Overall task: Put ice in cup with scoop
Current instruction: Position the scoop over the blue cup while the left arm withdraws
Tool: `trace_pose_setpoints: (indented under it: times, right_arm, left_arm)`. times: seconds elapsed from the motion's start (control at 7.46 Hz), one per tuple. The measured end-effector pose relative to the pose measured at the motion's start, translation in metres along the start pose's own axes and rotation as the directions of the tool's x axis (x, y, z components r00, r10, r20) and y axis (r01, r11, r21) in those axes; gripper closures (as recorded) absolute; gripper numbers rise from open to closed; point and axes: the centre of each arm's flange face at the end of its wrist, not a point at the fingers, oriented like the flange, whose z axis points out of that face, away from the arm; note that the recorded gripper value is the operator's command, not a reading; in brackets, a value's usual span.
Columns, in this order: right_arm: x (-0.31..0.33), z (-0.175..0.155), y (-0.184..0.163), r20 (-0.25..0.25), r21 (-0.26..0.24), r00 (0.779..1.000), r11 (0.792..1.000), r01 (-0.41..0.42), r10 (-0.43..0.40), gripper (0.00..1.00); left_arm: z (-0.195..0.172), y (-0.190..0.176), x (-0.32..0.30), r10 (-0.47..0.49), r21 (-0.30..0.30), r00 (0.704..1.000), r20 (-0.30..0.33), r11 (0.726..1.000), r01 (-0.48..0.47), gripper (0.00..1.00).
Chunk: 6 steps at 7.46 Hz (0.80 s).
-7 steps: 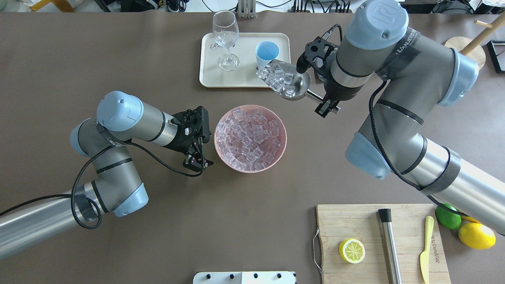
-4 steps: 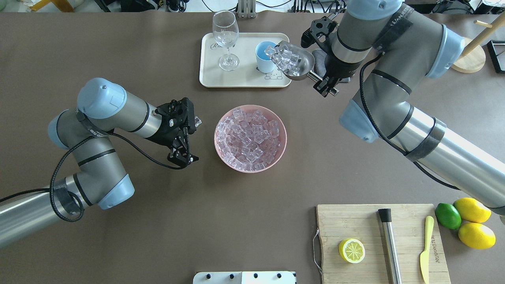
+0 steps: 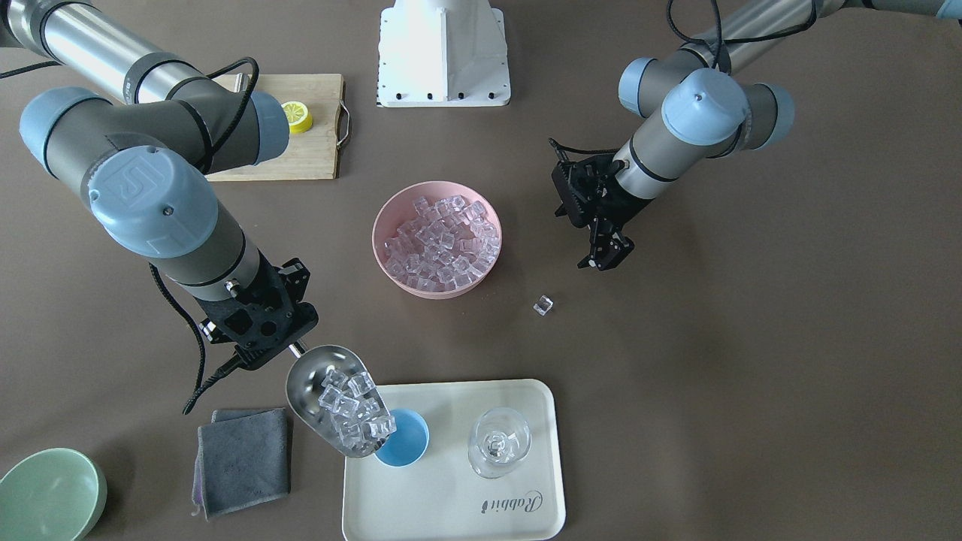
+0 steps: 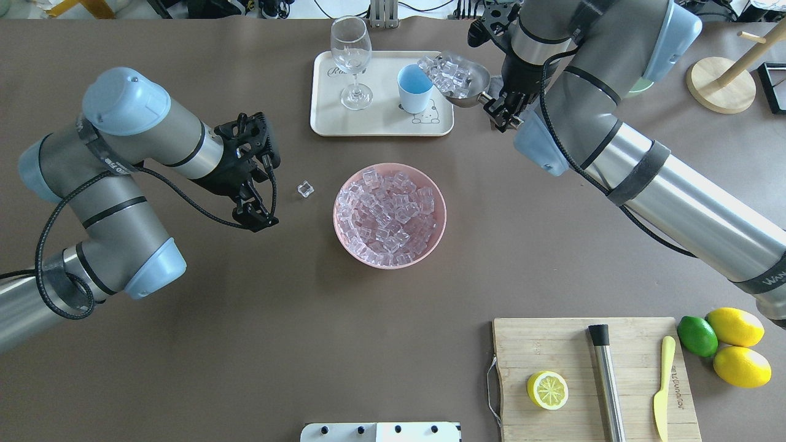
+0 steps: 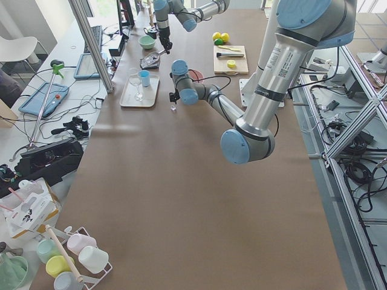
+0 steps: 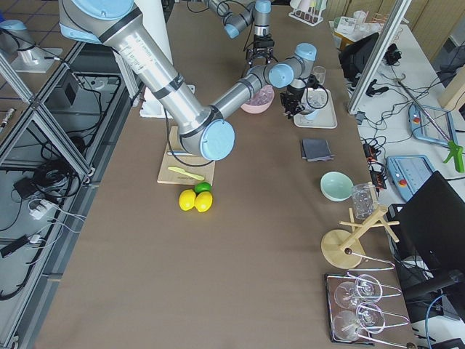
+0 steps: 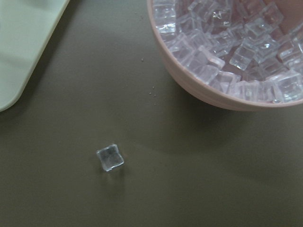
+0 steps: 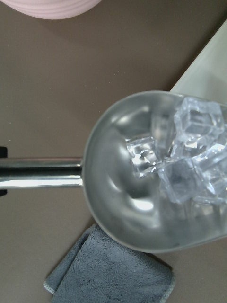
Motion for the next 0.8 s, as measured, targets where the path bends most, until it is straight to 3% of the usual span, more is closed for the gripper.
trace_pose_setpoints:
  times: [0.13,0.27,0.54,0.8]
  right_arm:
    - [0.000,0.002,-0.007,0.007,-0.015,1.000,1.000,0.002,-0.001,1.00]
    - [-0.001,0.003,-0.013,0.008,-0.040,1.000,0.999,0.010,-0.010,1.00]
    - [-0.003,-0.001,-0.019,0.005,-0.095,1.000,0.995,0.028,-0.028,1.00]
    - [-0.006,-0.004,-0.026,0.006,-0.144,0.999,0.988,0.049,-0.048,1.00]
  left_arm:
    - [-0.013,0.001,-0.012,-0.064,-0.031,0.998,0.020,0.997,0.065,0.02]
    - [-0.033,0.008,-0.029,-0.207,-0.036,0.977,0.057,0.977,0.210,0.02]
    - [-0.069,0.035,-0.064,-0.469,0.004,0.874,0.126,0.881,0.472,0.02]
    - [-0.101,0.065,-0.084,-0.565,0.050,0.806,0.175,0.823,0.566,0.02]
